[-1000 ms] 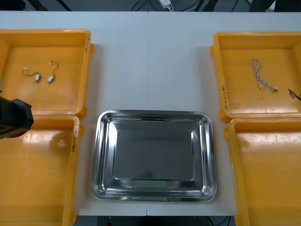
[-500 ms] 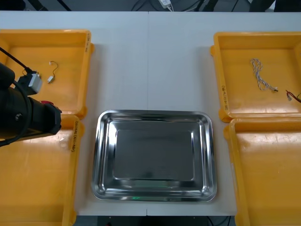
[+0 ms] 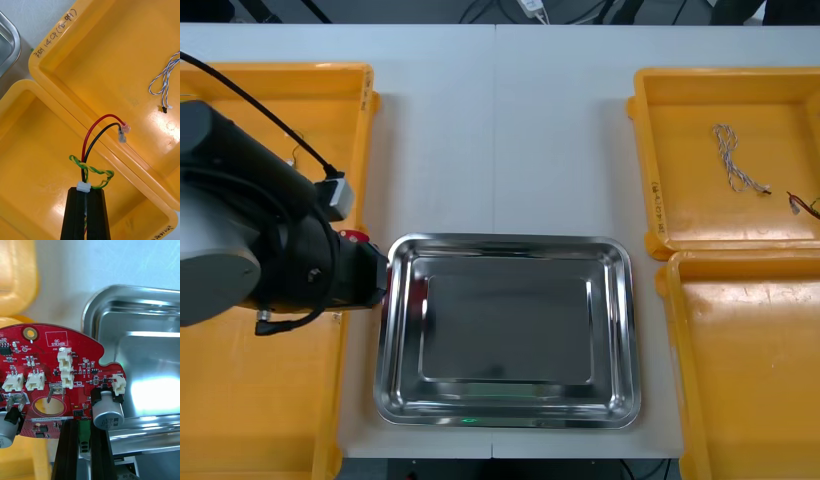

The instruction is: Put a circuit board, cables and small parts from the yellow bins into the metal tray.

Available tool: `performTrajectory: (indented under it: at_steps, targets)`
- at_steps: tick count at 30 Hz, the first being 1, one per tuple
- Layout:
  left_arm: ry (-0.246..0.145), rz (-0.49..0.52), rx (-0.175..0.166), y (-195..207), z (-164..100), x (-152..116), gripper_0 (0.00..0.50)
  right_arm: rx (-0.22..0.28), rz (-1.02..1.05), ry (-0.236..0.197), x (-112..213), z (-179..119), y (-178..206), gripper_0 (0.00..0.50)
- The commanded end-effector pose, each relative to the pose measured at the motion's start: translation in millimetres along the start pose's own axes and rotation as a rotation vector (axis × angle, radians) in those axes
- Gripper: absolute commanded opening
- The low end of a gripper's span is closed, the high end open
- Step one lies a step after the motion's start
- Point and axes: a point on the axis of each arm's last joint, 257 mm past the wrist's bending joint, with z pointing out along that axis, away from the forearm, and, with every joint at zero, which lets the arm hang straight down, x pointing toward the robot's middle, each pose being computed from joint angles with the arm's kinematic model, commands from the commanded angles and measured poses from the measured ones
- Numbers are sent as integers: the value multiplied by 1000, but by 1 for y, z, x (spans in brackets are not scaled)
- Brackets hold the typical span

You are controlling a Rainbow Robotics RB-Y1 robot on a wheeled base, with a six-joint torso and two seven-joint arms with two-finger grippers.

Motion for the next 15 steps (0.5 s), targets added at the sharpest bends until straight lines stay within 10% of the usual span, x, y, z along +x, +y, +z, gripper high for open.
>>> performTrajectory:
  at_steps: [1,15]
  targets:
    - [-30,-80,40,-37,-2,2,0,44,28,-17,-7,-17,-14,0]
    - [-10,-109,59,-88,22,39,0,44,28,-17,-7,-17,-14,0]
